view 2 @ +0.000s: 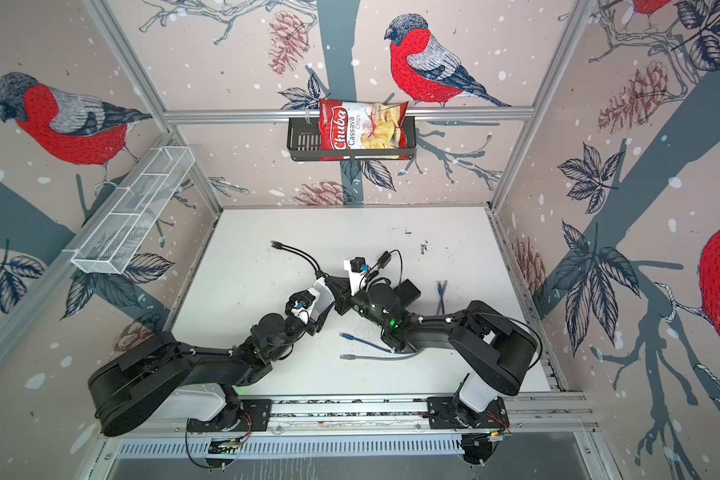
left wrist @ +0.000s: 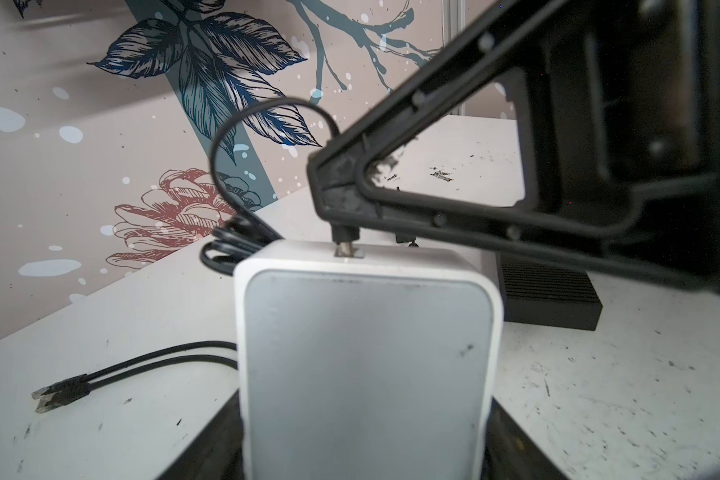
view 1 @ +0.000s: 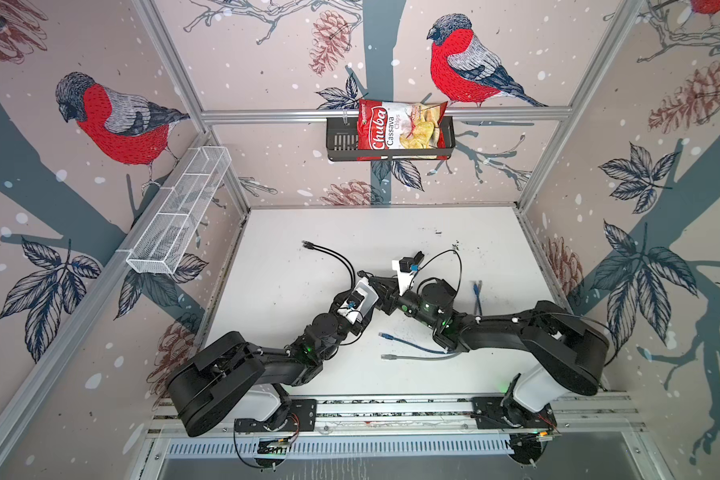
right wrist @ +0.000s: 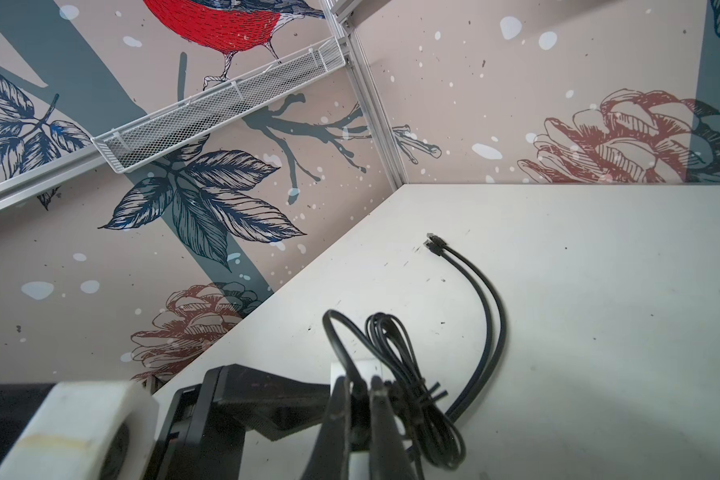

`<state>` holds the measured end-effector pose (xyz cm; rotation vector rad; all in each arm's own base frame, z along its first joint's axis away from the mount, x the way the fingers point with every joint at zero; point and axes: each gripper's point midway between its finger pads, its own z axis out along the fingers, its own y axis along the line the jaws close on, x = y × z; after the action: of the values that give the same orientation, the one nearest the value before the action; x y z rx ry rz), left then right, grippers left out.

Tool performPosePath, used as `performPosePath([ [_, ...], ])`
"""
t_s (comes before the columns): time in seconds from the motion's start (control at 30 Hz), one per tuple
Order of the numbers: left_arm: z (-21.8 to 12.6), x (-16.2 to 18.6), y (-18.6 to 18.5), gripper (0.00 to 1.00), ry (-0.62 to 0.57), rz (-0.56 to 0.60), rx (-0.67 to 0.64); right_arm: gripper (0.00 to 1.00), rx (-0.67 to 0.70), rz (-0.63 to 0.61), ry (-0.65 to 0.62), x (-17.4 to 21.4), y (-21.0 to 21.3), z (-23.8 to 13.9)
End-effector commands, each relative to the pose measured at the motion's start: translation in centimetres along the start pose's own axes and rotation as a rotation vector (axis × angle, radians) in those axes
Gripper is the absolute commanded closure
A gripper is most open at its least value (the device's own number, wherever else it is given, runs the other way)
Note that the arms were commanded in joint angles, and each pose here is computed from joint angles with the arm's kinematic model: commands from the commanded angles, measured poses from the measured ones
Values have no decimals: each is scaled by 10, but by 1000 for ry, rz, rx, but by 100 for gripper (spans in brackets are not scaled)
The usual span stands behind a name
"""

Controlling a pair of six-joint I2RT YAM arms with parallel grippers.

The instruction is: Insert the plug into the switch port

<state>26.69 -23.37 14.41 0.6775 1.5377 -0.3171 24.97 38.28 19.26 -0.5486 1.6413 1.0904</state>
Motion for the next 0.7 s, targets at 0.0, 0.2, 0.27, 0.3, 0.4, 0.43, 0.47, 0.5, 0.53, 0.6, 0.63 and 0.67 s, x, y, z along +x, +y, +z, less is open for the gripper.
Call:
performPosePath([
  [0.0, -28, -128, 24, 75, -519, -104, -53, 100, -107, 54, 369, 89, 15, -15],
  [0.2, -33, -135, 27, 75, -563, -122, -56, 100, -127, 54, 358, 83, 18, -14],
  [0.27, -34, -138, 28, 75, -580, -132, -58, 100, -141, 59, 352, 79, 20, -13],
  [0.3, -34, -139, 28, 75, -583, -131, -54, 100, -141, 59, 349, 78, 20, -12],
  [0.4, -28, -138, 24, 76, -565, -116, -37, 100, -139, 58, 343, 74, 19, -10],
  [0.43, -27, -138, 23, 76, -563, -114, -32, 100, -139, 57, 339, 73, 19, -10],
  [0.47, -27, -137, 22, 76, -562, -115, -30, 100, -135, 59, 341, 73, 18, -10],
  [0.5, -28, -137, 22, 76, -560, -112, -29, 100, -129, 64, 337, 71, 17, -9],
  [0.53, -27, -135, 21, 76, -553, -108, -27, 100, -128, 67, 336, 70, 16, -9],
  [0.6, -23, -129, 18, 76, -512, -97, -15, 98, -113, 71, 331, 64, 12, -6],
  [0.63, -21, -127, 18, 76, -493, -96, -11, 98, -109, 70, 330, 61, 11, -5],
  [0.67, -18, -122, 15, 76, -464, -94, 0, 97, -102, 68, 328, 58, 9, -3],
])
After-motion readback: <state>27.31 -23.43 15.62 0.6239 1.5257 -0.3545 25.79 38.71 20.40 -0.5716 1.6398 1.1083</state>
